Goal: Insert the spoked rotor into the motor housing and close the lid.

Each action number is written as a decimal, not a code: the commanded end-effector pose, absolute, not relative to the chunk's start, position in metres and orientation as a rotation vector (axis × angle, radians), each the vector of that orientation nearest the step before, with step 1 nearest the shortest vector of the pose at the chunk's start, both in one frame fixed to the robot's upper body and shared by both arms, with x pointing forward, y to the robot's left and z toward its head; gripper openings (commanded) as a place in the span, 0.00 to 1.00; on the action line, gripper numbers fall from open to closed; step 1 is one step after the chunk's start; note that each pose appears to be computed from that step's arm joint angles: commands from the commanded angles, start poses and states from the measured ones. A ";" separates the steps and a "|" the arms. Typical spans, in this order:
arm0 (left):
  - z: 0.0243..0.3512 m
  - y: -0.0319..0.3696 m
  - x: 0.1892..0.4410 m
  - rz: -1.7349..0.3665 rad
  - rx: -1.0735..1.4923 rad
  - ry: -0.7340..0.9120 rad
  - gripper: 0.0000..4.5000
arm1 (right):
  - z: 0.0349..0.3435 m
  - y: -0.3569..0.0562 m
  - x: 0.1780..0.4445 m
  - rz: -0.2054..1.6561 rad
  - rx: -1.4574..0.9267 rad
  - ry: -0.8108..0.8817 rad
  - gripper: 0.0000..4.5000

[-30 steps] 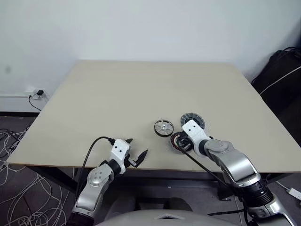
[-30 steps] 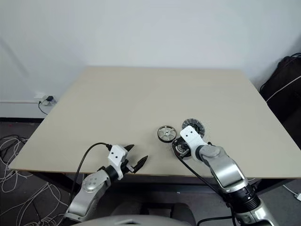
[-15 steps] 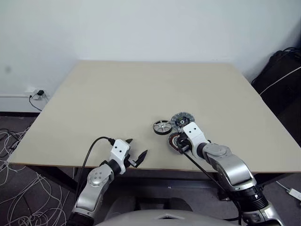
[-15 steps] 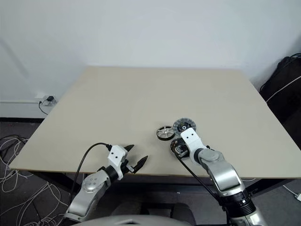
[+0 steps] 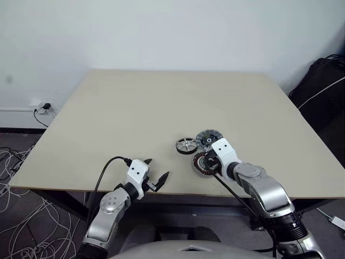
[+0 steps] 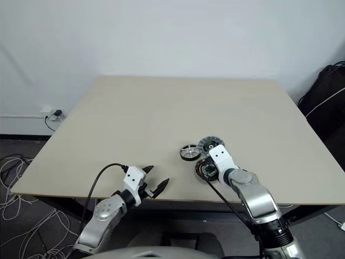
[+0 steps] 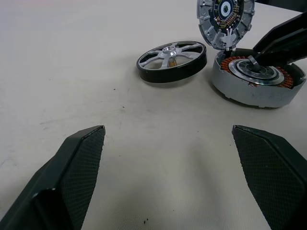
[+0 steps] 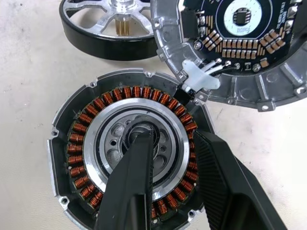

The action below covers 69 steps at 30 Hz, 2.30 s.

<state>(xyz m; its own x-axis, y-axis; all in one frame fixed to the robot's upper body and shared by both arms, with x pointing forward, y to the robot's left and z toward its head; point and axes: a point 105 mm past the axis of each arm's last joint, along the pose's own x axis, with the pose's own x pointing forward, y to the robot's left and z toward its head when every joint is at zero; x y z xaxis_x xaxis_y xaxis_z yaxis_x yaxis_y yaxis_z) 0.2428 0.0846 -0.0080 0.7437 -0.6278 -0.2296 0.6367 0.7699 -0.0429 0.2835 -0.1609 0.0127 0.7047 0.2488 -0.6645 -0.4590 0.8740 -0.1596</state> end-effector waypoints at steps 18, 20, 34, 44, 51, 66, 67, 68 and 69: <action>0.002 0.082 0.245 -0.700 0.042 0.197 1.00 | 0.036 -0.152 0.295 0.452 -0.408 0.603 0.27; 0.002 0.082 0.245 -0.698 0.042 0.196 1.00 | 0.037 -0.151 0.297 0.456 -0.410 0.602 0.18; 0.002 0.082 0.246 -0.693 0.040 0.188 1.00 | 0.031 -0.146 0.311 0.478 -0.444 0.639 0.01; 0.003 0.082 0.246 -0.693 0.041 0.187 1.00 | 0.023 -0.141 0.304 0.511 -0.435 0.667 0.01; 0.002 0.082 0.246 -0.697 0.041 0.189 1.00 | 0.020 -0.140 0.297 0.518 -0.428 0.684 0.01; 0.001 0.080 0.247 -0.702 0.036 0.190 1.00 | 0.022 -0.144 0.287 0.516 -0.430 0.695 0.01; 0.000 0.080 0.247 -0.703 0.035 0.190 1.00 | 0.022 -0.145 0.287 0.514 -0.431 0.696 0.01; 0.000 0.080 0.247 -0.703 0.035 0.190 1.00 | 0.022 -0.145 0.287 0.512 -0.432 0.697 0.01; 0.000 0.080 0.247 -0.703 0.035 0.190 1.00 | 0.022 -0.146 0.287 0.510 -0.433 0.698 0.01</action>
